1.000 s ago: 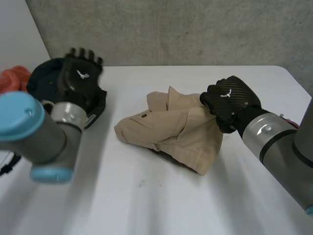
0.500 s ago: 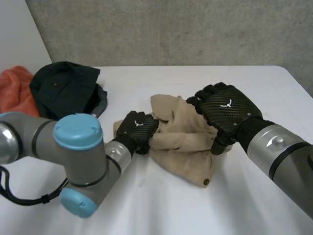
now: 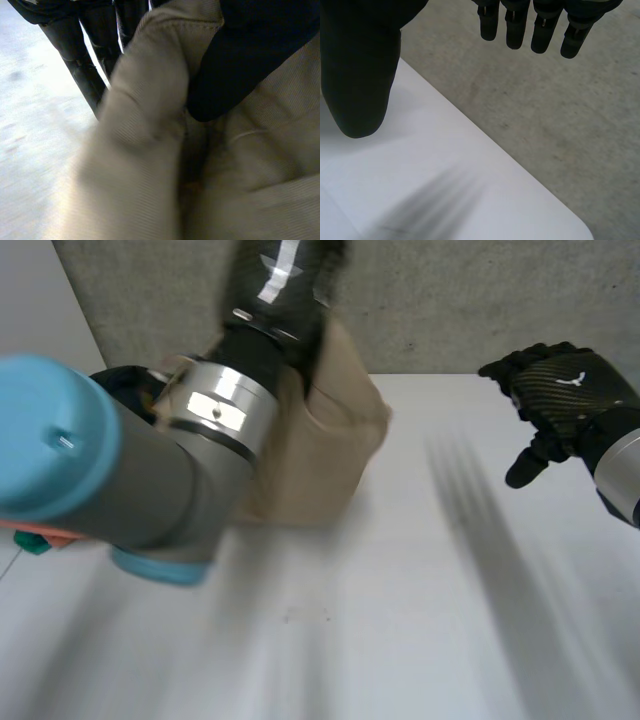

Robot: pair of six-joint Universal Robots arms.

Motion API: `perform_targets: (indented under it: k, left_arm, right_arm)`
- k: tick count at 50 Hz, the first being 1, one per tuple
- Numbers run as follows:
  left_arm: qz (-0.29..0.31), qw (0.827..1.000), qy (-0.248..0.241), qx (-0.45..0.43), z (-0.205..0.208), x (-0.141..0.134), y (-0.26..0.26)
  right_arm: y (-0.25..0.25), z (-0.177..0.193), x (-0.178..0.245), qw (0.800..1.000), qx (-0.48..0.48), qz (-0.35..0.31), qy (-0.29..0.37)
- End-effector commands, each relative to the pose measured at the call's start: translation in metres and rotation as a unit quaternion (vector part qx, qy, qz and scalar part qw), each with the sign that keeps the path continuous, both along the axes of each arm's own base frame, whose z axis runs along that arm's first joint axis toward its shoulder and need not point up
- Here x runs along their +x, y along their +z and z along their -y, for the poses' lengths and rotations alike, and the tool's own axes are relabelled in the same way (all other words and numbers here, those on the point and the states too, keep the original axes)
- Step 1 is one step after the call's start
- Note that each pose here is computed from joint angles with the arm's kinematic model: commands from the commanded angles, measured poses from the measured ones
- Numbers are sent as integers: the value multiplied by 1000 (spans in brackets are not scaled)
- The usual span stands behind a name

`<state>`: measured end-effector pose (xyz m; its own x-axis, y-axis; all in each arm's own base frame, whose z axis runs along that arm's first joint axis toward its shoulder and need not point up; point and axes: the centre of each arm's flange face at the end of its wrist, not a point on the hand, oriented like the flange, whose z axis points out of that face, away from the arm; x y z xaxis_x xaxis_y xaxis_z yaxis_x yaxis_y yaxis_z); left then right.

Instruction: Fold the laundry.

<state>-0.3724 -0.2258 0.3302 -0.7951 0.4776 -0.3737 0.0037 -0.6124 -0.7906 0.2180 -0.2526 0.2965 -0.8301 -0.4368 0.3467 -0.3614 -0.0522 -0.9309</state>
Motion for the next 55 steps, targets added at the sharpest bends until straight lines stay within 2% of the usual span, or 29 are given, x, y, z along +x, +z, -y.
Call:
perform_targets:
  k: [1, 5, 8, 12, 15, 19, 23, 28, 29, 35, 40, 44, 48, 52, 55]
  left_arm:
    - [74, 987, -127, 68, -65, -55, -71]
    - [89, 971, -202, 93, -100, -73, -95]
    - [88, 961, -233, 117, -106, -78, -105]
    - [82, 957, -244, 133, -109, -77, -105]
    - [80, 958, -239, 136, -106, -75, -103]
    - [58, 968, -213, 117, -92, -57, -69]
    - [37, 980, -167, 105, -68, -21, -29]
    - [25, 986, -133, 98, -63, 12, 4]
    - [25, 987, -127, 99, -60, 16, 6]
    - [39, 988, -74, 129, -32, 42, -2]
    - [43, 986, -61, 147, -24, 49, -11]
    - [43, 985, -63, 152, -23, 47, -14]
    - [46, 984, -64, 157, -21, 45, -19]
    - [48, 983, -65, 168, -19, 43, -25]
    - [46, 982, -65, 170, -19, 43, -25]
  right_arm:
    - [-6, 24, -21, 999, 2, -1, -42]
    - [-16, 41, -33, 998, 8, -5, -67]
    - [-23, 50, -41, 996, 16, -10, -82]
    - [-28, 56, -43, 996, 22, -13, -85]
    - [-28, 57, -42, 996, 24, -14, -80]
    - [-28, 55, -39, 997, 21, -29, -72]
    - [-30, 49, -37, 996, 31, -49, -63]
    - [-19, 11, -20, 995, 67, -68, -15]
    - [-13, -4, -13, 995, 72, -65, 6]
    - [-10, -31, 8, 993, 94, -41, 56]
    - [-9, -42, 19, 989, 128, 27, 69]
    - [-13, -45, 28, 978, 173, 85, 83]
    - [-38, -54, 53, 942, 274, 148, 127]
    - [-62, -49, 64, 921, 324, 170, 135]
    - [-88, -42, 67, 915, 353, 157, 119]
